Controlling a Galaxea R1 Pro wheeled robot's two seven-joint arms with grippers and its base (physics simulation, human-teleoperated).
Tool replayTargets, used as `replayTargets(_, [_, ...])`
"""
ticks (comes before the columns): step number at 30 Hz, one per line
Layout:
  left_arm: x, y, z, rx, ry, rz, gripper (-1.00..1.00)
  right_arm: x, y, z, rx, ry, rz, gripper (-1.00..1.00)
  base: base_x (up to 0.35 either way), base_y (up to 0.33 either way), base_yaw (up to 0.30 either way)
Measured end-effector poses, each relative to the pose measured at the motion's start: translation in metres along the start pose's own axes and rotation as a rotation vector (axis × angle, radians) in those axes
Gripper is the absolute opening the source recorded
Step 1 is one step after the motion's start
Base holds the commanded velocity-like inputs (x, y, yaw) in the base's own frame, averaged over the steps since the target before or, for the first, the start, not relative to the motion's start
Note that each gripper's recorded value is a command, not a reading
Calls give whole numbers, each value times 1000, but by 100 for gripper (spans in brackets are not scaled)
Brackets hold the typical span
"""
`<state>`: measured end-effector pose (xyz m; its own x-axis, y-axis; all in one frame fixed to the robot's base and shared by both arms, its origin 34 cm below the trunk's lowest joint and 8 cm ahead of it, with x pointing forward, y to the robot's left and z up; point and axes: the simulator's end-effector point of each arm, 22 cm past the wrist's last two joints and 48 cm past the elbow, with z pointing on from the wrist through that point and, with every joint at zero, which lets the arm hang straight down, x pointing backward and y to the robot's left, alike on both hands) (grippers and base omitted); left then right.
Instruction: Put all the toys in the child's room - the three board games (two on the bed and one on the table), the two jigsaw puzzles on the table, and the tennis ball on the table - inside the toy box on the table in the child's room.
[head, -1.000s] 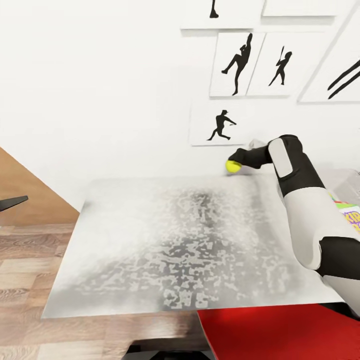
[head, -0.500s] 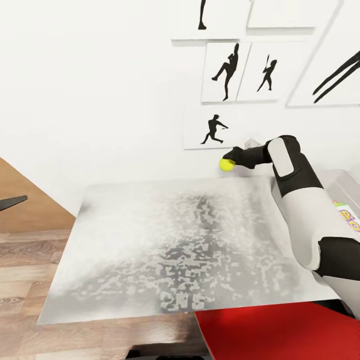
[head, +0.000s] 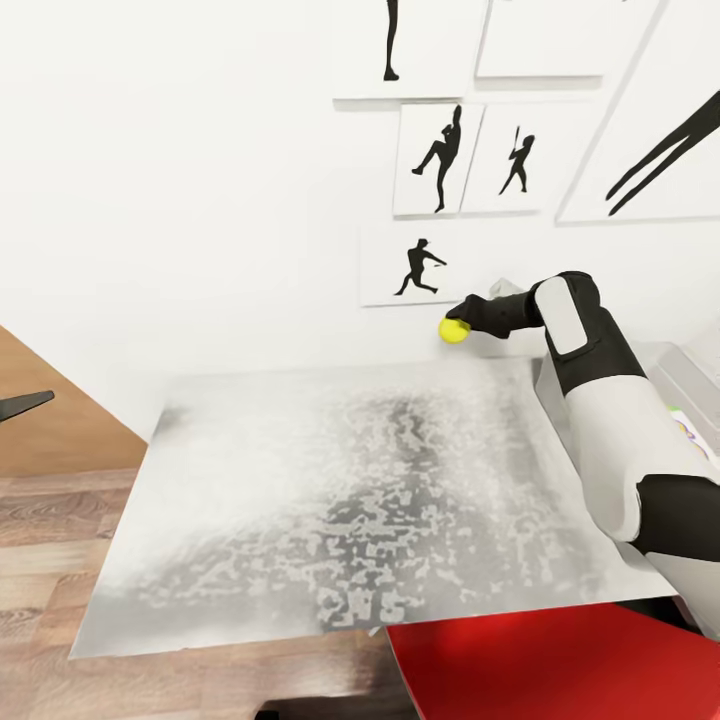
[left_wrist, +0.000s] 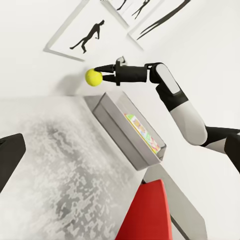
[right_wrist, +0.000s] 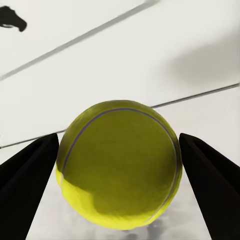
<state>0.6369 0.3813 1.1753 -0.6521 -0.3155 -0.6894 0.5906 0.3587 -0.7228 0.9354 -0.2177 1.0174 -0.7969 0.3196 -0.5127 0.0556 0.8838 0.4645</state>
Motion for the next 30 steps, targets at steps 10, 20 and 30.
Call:
replayTargets(10, [-4,-8,-2,5,-6,15,100,-6,6,-10,-4,-15,-8,-100,0,0,-1])
replayTargets(20, [-8,-16,-4,10,-12,29,100,-12,11,-20,-7,-29,-14,-100,0,0,0])
replayTargets(30, [-12,-24,-6,15,-18,44,100,-17,19,-30,-16,-41,-20,-100,0,0,0])
